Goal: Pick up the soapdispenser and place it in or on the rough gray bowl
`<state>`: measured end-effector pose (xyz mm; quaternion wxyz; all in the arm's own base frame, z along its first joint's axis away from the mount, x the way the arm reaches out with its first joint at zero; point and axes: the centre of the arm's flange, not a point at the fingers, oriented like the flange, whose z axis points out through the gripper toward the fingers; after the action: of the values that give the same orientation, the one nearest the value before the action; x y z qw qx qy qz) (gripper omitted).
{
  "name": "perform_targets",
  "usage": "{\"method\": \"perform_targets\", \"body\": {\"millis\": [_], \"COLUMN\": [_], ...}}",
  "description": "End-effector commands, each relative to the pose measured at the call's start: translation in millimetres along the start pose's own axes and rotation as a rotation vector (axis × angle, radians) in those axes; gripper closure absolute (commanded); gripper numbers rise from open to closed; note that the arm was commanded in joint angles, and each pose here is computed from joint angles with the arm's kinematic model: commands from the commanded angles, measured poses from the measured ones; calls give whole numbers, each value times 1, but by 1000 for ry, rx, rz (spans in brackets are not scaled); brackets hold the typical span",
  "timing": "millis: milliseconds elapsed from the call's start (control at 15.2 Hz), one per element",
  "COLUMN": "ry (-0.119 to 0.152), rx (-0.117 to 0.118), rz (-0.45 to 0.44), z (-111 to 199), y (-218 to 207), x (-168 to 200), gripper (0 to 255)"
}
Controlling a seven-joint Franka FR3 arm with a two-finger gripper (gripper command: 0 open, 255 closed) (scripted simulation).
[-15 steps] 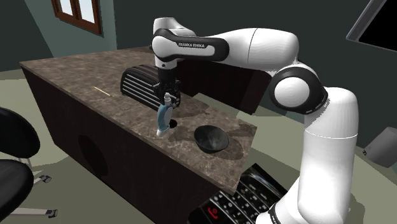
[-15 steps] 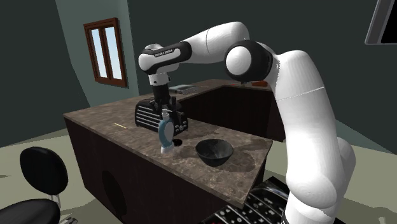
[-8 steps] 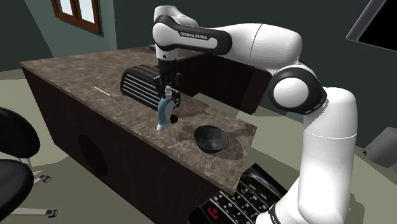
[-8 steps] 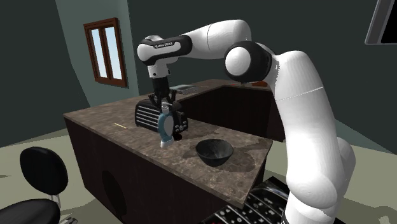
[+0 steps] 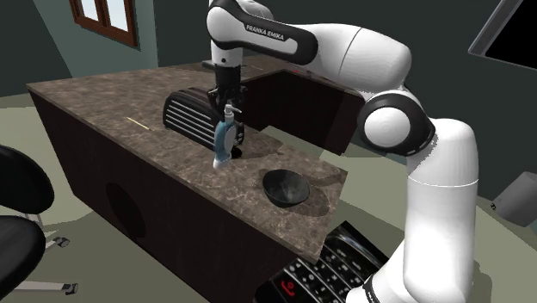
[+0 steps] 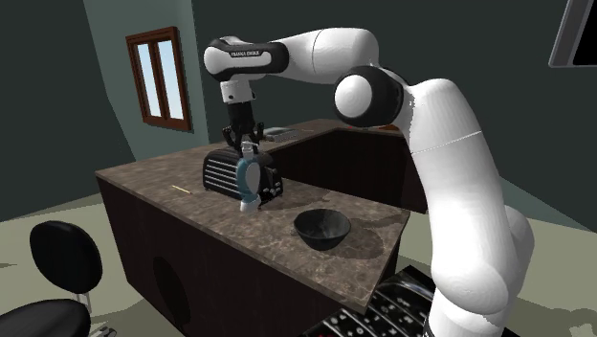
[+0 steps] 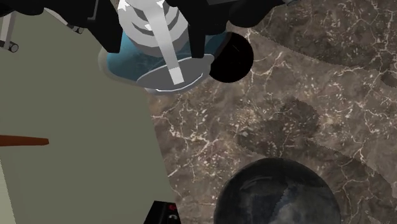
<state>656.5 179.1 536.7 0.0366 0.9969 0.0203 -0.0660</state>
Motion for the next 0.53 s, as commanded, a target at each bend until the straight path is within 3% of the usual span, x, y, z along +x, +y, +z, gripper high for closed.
{"method": "perform_targets", "body": {"millis": [0, 462], "ry": [0, 0], "rx": [0, 0], "rz": [0, 0], "z": [-11, -47], "y": [1, 4], "x": [-2, -7], "gripper": [255, 255]}}
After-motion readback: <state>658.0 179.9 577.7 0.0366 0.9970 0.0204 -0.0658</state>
